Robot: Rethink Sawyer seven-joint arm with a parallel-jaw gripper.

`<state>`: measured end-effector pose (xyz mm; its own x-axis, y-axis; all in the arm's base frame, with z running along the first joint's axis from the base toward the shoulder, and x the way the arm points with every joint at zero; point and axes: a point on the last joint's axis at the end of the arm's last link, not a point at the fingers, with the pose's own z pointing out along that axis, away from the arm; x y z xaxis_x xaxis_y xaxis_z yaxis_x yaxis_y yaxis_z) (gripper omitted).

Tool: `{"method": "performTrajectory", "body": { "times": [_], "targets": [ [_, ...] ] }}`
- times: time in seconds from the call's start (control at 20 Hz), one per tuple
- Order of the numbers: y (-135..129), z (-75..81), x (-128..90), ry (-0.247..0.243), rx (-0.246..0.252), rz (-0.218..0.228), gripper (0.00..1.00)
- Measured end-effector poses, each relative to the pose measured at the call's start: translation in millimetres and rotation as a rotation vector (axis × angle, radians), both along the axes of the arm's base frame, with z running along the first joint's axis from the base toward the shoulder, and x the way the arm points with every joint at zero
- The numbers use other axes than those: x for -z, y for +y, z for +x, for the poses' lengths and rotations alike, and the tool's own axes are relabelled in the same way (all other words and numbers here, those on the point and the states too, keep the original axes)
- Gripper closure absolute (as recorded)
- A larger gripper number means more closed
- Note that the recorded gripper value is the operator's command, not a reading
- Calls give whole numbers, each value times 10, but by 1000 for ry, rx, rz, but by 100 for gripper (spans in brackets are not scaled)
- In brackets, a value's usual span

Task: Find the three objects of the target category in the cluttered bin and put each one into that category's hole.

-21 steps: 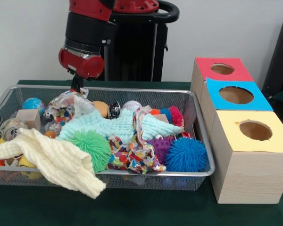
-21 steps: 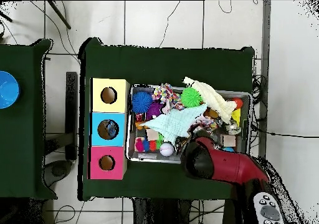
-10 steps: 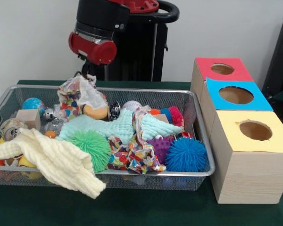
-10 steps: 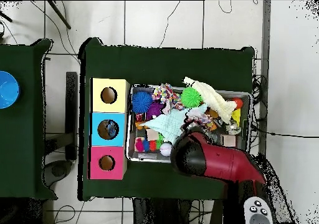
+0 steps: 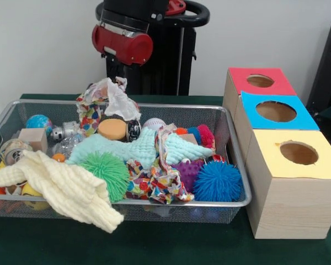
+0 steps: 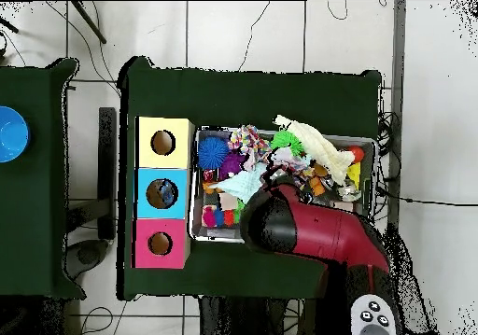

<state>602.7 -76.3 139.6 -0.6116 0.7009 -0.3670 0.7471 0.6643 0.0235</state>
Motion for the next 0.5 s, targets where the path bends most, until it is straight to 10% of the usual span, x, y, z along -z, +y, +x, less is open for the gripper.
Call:
{"method": "performTrajectory", "body": {
  "times": [0.5],
  "targets": [
    [130, 184, -135, -39, 5, -7, 100]
  ]
}}
